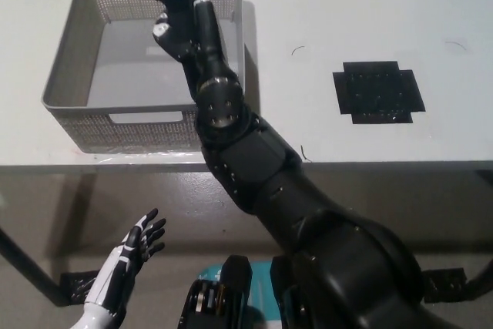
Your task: Use the right hand to pick up a electric screw driver and put it into a container on the left side
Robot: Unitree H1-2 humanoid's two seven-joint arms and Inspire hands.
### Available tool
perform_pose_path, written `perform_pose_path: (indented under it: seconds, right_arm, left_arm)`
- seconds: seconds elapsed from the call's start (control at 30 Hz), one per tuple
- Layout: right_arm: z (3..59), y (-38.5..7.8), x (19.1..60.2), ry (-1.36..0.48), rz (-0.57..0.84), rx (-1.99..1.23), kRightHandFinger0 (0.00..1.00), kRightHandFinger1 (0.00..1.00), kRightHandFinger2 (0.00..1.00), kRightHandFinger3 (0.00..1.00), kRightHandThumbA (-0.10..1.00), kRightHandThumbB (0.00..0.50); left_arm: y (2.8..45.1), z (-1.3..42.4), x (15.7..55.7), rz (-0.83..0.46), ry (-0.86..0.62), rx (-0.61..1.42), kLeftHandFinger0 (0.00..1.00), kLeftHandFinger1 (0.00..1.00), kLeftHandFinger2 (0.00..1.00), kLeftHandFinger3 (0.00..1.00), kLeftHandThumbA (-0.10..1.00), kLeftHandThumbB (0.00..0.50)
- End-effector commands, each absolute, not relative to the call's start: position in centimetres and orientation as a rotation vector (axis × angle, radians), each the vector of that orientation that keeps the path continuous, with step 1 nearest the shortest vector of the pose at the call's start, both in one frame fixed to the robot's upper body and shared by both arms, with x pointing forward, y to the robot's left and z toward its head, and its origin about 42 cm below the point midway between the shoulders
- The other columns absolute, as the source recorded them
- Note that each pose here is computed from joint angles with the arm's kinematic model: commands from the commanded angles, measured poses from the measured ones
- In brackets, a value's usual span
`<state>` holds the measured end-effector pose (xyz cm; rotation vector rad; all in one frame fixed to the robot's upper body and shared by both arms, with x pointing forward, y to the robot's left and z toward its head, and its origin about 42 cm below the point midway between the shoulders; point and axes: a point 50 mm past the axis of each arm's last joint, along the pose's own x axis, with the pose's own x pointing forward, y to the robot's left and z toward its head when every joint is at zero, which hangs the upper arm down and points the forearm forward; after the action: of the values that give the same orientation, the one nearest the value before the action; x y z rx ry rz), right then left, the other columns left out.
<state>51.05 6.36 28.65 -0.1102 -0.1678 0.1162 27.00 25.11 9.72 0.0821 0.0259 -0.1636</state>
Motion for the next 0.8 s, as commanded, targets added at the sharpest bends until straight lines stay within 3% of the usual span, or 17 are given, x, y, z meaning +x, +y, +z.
perform_pose_path:
  seconds: [0.0,0.17,0.23,0.27,0.3,0.33,0.37,0.4,0.43,0.47,0.53,0.67,0.77]
  right_arm:
    - [30.9,6.6,51.3,-0.291,0.143,-0.130,0.00,0.29,0.76,0.78,-0.10,0.103]
    - [30.3,5.7,51.7,-0.271,0.131,-0.137,0.00,0.31,0.76,0.79,-0.10,0.119]
    - [30.1,5.4,51.8,-0.272,0.124,-0.134,0.04,0.36,0.82,0.84,-0.10,0.131]
    - [30.1,5.3,51.8,-0.272,0.117,-0.135,0.13,0.45,0.87,0.89,-0.10,0.146]
    - [30.1,5.1,51.9,-0.273,0.121,-0.127,0.24,0.59,1.00,1.00,-0.05,0.160]
    - [30.1,4.9,52.0,-0.275,0.134,-0.109,0.46,0.76,1.00,1.00,0.09,0.191]
    - [30.0,4.8,52.0,-0.279,0.155,-0.098,0.57,0.80,1.00,1.00,0.21,0.214]
    - [30.0,4.7,52.1,-0.282,0.176,-0.090,0.56,0.77,1.00,1.00,0.26,0.222]
    - [30.0,4.6,52.1,-0.291,0.198,-0.082,0.65,0.83,1.00,1.00,0.31,0.246]
    - [30.0,4.5,52.2,-0.298,0.212,-0.097,0.83,1.00,1.00,1.00,0.40,0.277]
    - [29.8,4.3,52.3,-0.303,0.233,-0.125,0.98,1.00,1.00,1.00,0.54,0.312]
    - [30.1,4.0,52.5,-0.309,0.264,-0.117,1.00,1.00,1.00,1.00,0.63,0.329]
    - [30.2,3.8,52.6,-0.310,0.270,-0.126,1.00,1.00,1.00,1.00,0.64,0.292]
  left_arm:
    - [25.2,11.2,27.6,-0.203,-0.025,0.109,1.00,1.00,1.00,1.00,1.00,0.038]
    - [25.2,11.3,27.9,-0.210,-0.040,0.120,1.00,1.00,1.00,1.00,1.00,0.054]
    - [25.1,11.3,27.9,-0.211,-0.036,0.124,1.00,1.00,1.00,1.00,1.00,0.047]
    - [25.1,11.4,27.9,-0.214,-0.035,0.126,1.00,1.00,1.00,1.00,1.00,0.049]
    - [25.1,11.4,28.0,-0.215,-0.036,0.126,1.00,1.00,1.00,1.00,1.00,0.049]
    - [25.1,11.5,28.0,-0.216,-0.038,0.128,1.00,1.00,1.00,1.00,1.00,0.049]
    - [25.1,11.4,28.0,-0.216,-0.038,0.132,1.00,1.00,1.00,1.00,1.00,0.056]
    - [25.1,11.4,28.0,-0.216,-0.039,0.136,1.00,1.00,1.00,1.00,1.00,0.057]
    - [25.1,11.3,28.0,-0.218,-0.037,0.135,1.00,1.00,1.00,1.00,1.00,0.056]
    - [25.1,11.4,28.1,-0.219,-0.038,0.132,1.00,1.00,1.00,1.00,1.00,0.054]
    - [25.0,11.4,28.1,-0.224,-0.034,0.128,1.00,1.00,1.00,1.00,1.00,0.053]
    - [25.0,11.5,28.3,-0.230,-0.040,0.141,1.00,1.00,1.00,1.00,1.00,0.053]
    - [25.0,11.5,28.4,-0.233,-0.043,0.140,1.00,1.00,1.00,1.00,1.00,0.058]
